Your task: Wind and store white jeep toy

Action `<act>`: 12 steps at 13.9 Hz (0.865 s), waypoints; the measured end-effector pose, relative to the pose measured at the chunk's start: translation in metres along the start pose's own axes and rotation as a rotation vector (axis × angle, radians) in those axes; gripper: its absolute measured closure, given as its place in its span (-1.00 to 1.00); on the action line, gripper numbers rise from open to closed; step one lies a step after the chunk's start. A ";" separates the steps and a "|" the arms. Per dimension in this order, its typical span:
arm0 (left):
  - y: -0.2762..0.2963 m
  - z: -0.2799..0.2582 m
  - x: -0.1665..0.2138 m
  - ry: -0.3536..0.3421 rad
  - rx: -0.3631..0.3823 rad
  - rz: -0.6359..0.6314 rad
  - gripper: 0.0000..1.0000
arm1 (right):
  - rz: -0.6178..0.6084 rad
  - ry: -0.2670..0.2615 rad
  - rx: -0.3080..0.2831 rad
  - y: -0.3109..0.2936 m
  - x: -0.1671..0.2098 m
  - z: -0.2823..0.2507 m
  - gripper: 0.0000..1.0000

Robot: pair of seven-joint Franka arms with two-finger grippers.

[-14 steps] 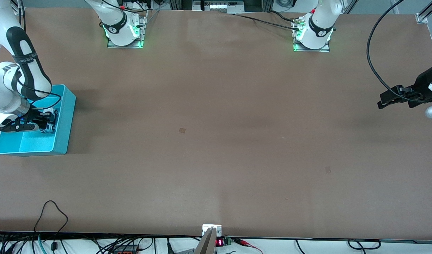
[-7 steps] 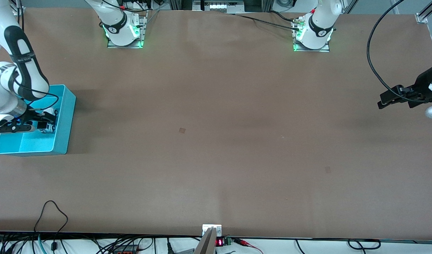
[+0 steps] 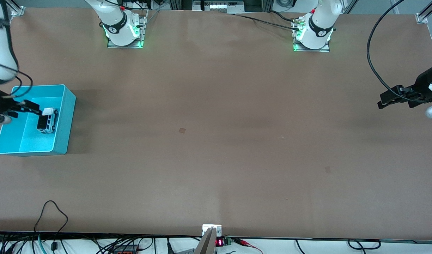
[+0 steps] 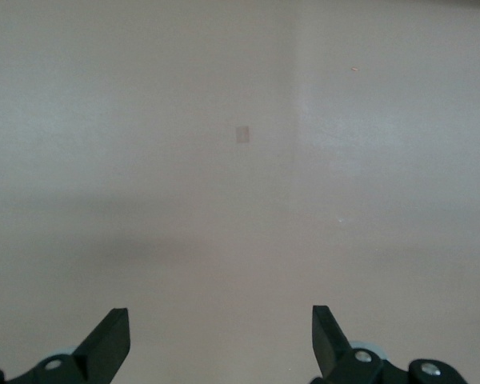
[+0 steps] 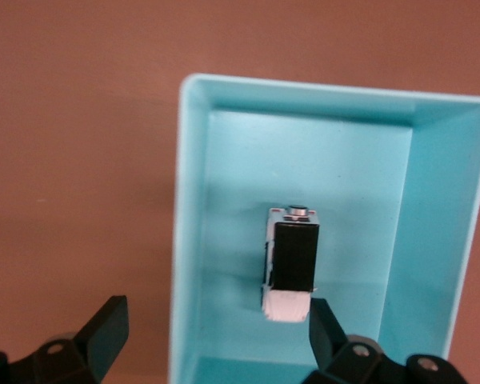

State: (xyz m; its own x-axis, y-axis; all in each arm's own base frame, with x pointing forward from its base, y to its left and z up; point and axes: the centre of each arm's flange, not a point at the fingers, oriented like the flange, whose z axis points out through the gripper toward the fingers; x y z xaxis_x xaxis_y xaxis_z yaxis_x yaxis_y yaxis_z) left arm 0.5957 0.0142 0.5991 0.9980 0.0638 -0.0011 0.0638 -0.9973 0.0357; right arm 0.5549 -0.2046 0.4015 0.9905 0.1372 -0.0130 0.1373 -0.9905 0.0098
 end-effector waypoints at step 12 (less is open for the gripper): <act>0.000 0.000 0.000 0.000 0.000 0.000 -1.00 | -0.036 -0.061 0.023 -0.194 0.038 -0.177 -1.00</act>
State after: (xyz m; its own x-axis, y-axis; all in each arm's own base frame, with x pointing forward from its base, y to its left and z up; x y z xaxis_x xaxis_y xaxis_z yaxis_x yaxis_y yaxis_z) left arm 0.5957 0.0144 0.5991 0.9979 0.0641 -0.0013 0.0641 -0.9973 0.0357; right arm 0.5678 -0.0049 0.5759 0.9823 0.1721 -0.0735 0.1714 -0.9851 -0.0149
